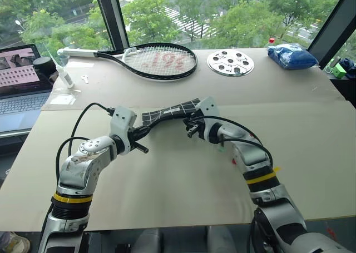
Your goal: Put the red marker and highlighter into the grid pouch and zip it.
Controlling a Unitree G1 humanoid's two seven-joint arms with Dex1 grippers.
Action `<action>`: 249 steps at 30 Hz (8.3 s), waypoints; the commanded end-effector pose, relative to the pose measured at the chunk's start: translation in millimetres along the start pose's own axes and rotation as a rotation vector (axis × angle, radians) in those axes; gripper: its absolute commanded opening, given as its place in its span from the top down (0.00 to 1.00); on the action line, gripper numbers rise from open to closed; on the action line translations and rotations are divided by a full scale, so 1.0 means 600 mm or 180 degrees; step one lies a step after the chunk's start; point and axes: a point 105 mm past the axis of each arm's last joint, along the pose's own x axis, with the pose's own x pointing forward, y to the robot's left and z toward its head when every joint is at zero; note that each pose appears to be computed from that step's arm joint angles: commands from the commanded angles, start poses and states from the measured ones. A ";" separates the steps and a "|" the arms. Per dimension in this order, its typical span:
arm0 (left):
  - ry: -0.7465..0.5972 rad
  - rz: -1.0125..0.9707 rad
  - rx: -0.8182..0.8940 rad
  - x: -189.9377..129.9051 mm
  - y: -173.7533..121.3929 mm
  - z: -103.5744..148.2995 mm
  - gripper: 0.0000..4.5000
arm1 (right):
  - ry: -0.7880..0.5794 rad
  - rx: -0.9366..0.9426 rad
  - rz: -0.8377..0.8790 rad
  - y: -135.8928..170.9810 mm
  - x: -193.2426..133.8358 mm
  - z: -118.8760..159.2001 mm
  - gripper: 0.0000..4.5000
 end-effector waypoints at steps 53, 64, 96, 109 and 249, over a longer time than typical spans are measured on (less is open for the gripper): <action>0.0117 -0.0601 0.0307 -0.012 -0.027 0.020 1.00 | 0.0554 0.0660 -0.1894 -0.129 -0.283 -0.017 0.27; 0.0034 -0.0693 0.0209 0.004 -0.038 0.023 1.00 | 0.0811 0.0304 -0.2373 -0.124 -0.314 -0.044 0.27; -0.0100 -0.0637 0.0140 0.016 -0.046 0.029 1.00 | 0.1155 0.0848 -0.2467 -0.072 -0.287 -0.127 0.27; -0.0130 -0.0611 0.0148 0.017 -0.041 0.035 1.00 | 0.1433 0.0888 -0.2640 -0.073 -0.319 -0.189 0.75; -0.0052 -0.0668 0.0241 0.001 -0.051 0.037 1.00 | 0.0881 -0.3348 -0.0118 -0.080 -0.197 0.068 0.88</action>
